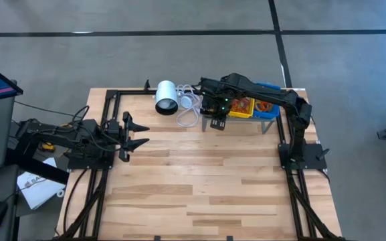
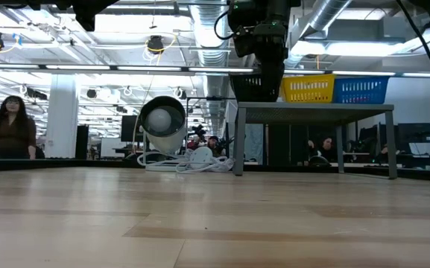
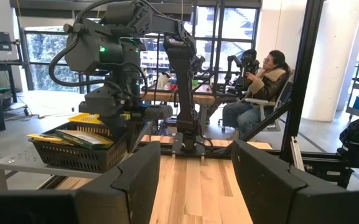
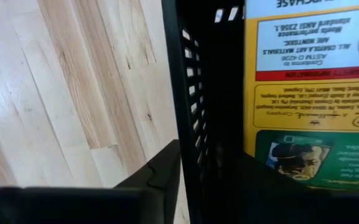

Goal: Pick & Place Office Desk Supplies
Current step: Put the black basket filled with crayons on the shelf

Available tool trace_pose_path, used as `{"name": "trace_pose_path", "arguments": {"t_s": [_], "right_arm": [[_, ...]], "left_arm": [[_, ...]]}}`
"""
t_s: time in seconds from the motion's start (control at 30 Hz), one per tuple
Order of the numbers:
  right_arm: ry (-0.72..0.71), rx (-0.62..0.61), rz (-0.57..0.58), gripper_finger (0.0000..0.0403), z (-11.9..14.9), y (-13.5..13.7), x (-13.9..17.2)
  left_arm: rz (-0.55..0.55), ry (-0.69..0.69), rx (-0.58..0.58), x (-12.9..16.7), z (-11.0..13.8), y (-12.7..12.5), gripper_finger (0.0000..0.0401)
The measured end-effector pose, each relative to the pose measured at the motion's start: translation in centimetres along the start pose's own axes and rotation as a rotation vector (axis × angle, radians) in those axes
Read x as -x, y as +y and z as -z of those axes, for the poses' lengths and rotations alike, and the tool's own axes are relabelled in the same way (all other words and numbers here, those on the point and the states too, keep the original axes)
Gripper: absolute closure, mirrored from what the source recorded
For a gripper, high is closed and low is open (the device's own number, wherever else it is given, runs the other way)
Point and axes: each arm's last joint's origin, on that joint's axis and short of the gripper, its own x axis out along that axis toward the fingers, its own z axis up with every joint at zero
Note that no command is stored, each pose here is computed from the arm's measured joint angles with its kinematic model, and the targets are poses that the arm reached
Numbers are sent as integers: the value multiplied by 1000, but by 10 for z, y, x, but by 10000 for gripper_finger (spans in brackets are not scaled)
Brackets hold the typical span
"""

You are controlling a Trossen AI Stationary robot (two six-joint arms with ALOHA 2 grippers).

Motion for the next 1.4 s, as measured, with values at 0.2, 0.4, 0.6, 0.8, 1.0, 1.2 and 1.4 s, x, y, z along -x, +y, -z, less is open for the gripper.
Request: {"name": "trace_pose_path", "arguments": {"t_s": [0.2, 0.4, 0.6, 0.8, 1.0, 1.2, 1.4], "right_arm": [[-2, 0, 3, 281, 0, 0, 0], [3, -1, 4, 258, 0, -1, 0], [4, -3, 6, 244, 1, 0, 4], [-27, -12, 10, 234, -2, 0, 13], [-26, -19, 10, 225, -1, 0, 17], [4, -28, 7, 223, 2, 0, 17], [-82, -39, 16, 223, 6, 0, 34]], "left_arm": [[0, 0, 0, 0, 0, 0, 206], [1, 0, 1, 0, 0, 0, 206], [1, 0, 0, 0, 0, 0, 206], [2, 0, 4, 0, 0, 0, 206], [5, 0, 4, 0, 0, 0, 206], [4, 0, 4, 0, 0, 0, 206], [4, -2, 5, 0, 0, 0, 206]]}}
